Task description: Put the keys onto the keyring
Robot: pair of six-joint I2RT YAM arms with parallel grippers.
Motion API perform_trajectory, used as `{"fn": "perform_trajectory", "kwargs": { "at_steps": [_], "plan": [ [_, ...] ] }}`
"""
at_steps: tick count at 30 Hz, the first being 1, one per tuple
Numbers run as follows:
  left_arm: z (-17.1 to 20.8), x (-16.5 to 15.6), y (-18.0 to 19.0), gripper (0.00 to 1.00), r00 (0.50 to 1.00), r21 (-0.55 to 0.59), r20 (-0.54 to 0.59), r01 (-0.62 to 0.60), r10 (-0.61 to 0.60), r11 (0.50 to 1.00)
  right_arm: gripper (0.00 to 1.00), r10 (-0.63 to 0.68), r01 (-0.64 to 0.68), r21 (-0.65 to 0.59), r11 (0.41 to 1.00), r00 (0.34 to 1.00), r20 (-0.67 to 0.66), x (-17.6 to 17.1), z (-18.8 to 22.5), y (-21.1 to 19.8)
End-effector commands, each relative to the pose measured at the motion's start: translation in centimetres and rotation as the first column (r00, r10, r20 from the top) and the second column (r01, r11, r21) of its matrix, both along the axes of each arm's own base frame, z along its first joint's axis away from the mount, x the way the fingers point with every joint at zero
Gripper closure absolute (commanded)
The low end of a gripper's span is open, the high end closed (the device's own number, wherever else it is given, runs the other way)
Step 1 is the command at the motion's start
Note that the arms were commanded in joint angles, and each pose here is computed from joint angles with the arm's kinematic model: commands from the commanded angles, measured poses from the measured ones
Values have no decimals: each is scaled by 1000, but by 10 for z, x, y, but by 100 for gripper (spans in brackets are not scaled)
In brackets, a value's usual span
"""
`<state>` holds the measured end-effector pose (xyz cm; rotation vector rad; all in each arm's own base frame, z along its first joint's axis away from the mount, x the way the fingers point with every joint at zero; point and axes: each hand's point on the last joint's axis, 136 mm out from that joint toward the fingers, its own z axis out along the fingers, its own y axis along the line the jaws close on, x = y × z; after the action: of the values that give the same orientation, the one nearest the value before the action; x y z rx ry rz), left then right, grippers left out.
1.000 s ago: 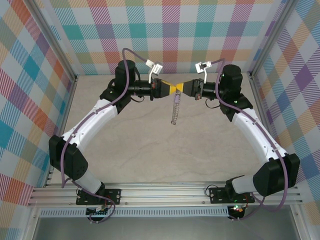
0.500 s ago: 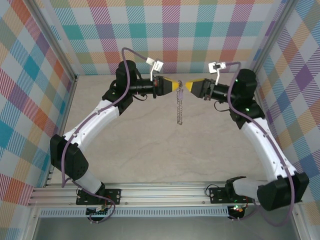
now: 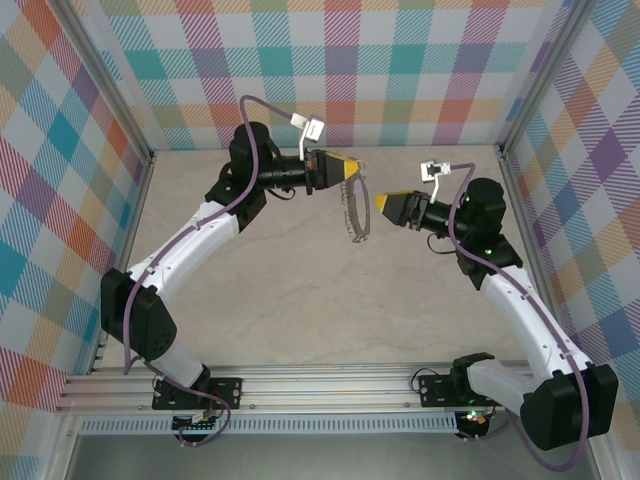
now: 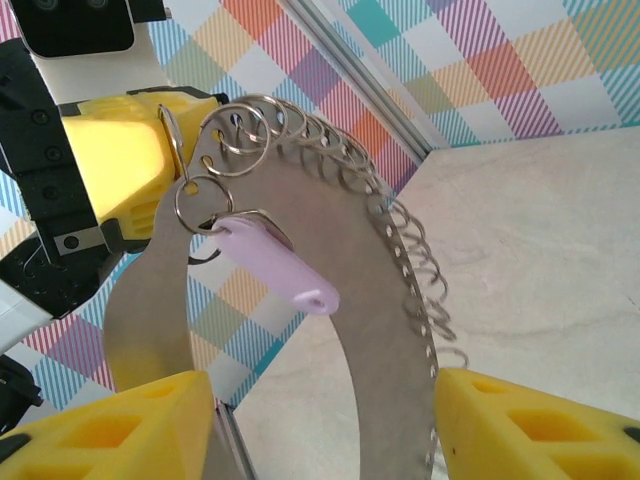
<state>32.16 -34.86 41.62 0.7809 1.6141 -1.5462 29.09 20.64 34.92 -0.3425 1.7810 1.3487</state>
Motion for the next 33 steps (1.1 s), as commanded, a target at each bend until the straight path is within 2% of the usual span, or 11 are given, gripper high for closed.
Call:
{"fn": "perform_trajectory", "kwargs": {
  "at_steps": [1, 15, 26, 33],
  "plan": [
    [34, -27, 3, 100, 995, -57, 92, 55, -50, 997, 39, 15, -17, 14, 1000, 994, 111, -1, 22, 6],
    [37, -37, -3, 100, 990, -53, 99, 108, -102, 993, 39, 83, -81, -15, 997, 982, 168, 0, 36, 36],
    [40, -35, -3, 100, 991, -59, 101, 89, -83, 994, 72, 131, -129, -24, 991, 977, 169, -12, 31, 46],
    [42, -34, -2, 100, 992, -64, 103, 79, -72, 995, 99, 125, -122, -29, 992, 981, 149, -15, 22, 46]
  ]
}}
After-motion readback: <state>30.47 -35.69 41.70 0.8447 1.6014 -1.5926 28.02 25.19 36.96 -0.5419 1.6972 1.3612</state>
